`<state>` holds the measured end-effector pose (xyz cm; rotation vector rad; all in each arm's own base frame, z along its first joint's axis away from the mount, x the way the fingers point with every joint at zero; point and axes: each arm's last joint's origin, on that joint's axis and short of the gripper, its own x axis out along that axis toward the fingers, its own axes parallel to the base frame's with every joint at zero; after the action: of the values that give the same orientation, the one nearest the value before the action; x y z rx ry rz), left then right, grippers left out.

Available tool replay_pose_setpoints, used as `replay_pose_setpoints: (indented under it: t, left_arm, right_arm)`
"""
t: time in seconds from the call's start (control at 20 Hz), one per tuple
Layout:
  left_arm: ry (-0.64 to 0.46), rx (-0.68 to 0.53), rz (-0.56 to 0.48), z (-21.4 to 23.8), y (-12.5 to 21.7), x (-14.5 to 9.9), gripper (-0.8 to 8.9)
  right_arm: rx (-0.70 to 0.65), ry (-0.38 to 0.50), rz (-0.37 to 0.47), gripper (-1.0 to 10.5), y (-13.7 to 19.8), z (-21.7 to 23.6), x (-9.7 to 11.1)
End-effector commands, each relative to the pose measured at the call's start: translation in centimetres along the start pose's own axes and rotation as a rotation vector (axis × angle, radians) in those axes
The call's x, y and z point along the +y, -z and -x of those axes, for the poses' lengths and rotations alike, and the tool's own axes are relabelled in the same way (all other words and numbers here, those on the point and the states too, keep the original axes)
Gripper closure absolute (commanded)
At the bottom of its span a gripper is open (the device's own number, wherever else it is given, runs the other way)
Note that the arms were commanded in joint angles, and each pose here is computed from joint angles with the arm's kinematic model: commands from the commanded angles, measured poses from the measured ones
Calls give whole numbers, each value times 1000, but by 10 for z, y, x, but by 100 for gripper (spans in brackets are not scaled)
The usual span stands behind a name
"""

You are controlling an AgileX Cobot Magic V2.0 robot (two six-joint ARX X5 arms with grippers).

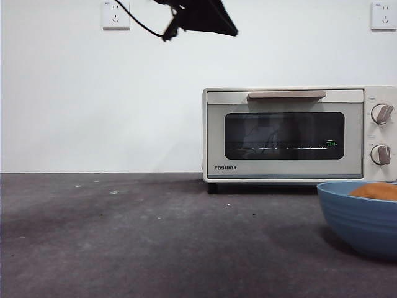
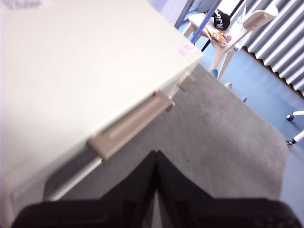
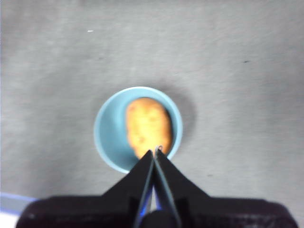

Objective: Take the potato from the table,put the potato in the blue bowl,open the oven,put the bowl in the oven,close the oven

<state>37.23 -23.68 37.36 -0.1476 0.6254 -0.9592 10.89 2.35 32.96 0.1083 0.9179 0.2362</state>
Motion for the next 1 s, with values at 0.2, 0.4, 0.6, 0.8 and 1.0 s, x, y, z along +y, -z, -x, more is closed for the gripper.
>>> replay_pose_setpoints:
  t: [0.2,0.4,0.6,0.8,1.0]
  left_arm:
    - [-29,-15,-40,-45,8,13,819]
    - [-92,-26,-128,-63,14,17,819]
    - [-127,-53,-222,-68,13,11,820]
    - [-105,-76,-304,-75,14,1,820]
    - [-124,-83,-386,-93,21,-2,821]
  right_arm:
    - [-63,4,-67,958,-5,4,-19]
    - [-91,-21,-98,958,-5,-5,-25]
    - [-55,-8,-131,958,6,-31,-33]
    - [-43,-44,-153,958,15,-52,-37]
    - [-50,-60,-151,958,14,-52,-37]
